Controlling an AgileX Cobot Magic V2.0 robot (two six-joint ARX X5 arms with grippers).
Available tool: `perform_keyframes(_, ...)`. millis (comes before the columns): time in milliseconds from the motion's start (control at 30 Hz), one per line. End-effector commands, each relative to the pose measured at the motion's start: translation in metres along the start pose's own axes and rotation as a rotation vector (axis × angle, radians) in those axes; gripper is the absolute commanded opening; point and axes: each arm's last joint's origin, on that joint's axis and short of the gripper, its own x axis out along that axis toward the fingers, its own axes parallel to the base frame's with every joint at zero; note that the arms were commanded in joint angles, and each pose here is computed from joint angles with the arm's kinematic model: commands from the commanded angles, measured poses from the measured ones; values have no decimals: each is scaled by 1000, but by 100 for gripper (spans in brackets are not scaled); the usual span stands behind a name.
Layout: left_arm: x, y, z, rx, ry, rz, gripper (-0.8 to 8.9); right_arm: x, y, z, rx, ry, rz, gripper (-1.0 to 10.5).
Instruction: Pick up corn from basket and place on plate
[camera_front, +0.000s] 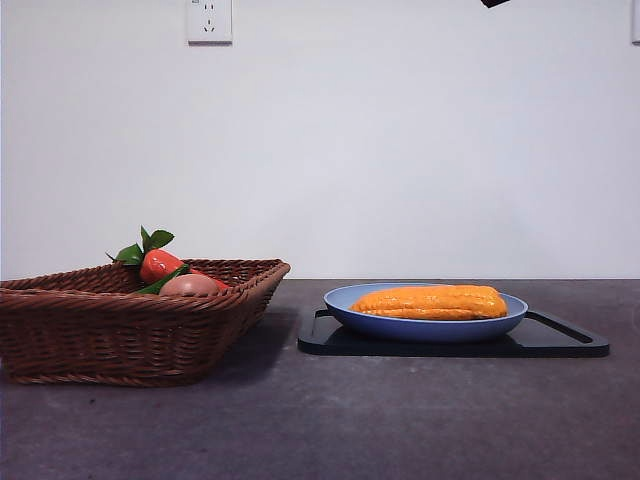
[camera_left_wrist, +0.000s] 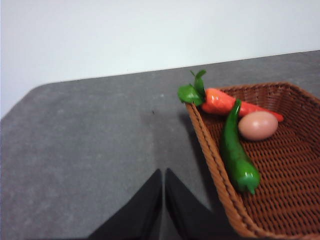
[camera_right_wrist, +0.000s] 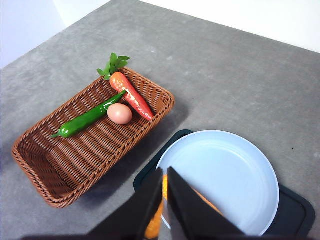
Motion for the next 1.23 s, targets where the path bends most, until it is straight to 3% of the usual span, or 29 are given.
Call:
perform_keyframes(33, 0, 0, -6, -29, -4, 6, 8, 2, -1, 3, -12, -9, 2, 2)
perform_keyframes(333, 1, -2, -24, -55, 75, -1, 8, 2, -1, 3, -13, -9, 2, 2)
perform_keyframes(1233, 1, -2, -24, -69, 72, -1, 8, 2, -1, 3, -12, -8, 3, 2)
